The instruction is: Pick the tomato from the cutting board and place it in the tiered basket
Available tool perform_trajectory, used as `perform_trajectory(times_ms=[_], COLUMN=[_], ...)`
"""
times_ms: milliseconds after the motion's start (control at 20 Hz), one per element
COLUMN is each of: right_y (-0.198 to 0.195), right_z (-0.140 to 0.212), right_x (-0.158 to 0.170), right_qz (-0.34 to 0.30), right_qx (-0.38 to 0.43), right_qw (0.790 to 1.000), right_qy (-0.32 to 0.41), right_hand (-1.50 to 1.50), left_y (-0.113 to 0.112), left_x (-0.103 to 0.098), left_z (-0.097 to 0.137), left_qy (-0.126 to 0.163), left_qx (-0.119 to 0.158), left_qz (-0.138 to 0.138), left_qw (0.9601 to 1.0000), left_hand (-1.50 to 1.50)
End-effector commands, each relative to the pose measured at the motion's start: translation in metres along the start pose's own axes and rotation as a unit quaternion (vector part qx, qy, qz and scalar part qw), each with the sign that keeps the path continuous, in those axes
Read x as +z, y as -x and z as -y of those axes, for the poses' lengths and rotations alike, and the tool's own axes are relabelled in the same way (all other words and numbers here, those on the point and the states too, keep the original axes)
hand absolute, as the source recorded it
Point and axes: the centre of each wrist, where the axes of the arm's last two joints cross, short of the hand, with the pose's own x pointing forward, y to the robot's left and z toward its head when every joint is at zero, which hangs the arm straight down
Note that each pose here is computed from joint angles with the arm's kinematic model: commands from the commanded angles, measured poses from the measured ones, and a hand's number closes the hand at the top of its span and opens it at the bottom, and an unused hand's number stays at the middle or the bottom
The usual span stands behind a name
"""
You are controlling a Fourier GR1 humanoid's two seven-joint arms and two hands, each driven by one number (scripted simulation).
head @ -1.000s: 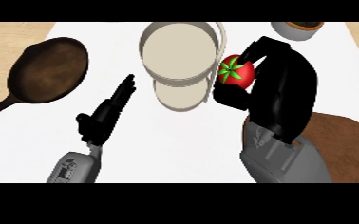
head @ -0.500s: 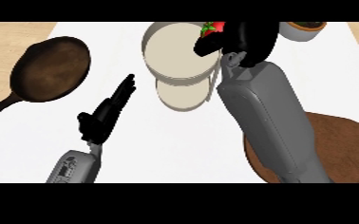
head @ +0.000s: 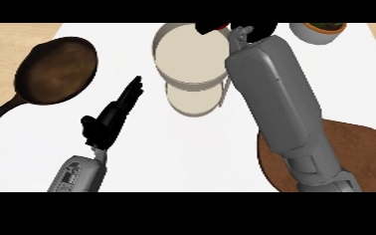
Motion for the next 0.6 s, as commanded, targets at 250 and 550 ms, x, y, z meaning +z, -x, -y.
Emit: perform_trajectory(times_ms=[250,550], right_y=[-0.008,-0.006], right_z=[-0.008,-0.022], right_x=[-0.013,-0.015], right_qz=[-0.133,-0.096], right_qx=[-0.191,-0.202], right_qw=[0.973,0.969], right_qy=[-0.014,0.101], right_hand=[-1.5,-1.5], left_y=[0.001,0.006], left_x=[-0.006,0.01], left_z=[0.001,-0.01], left_qy=[0.0,-0.019], left_qx=[0.002,-0.002], left_qz=[-0.006,-0.011], left_qw=[1.0,0.9998], left_hand=[0.0,0.0])
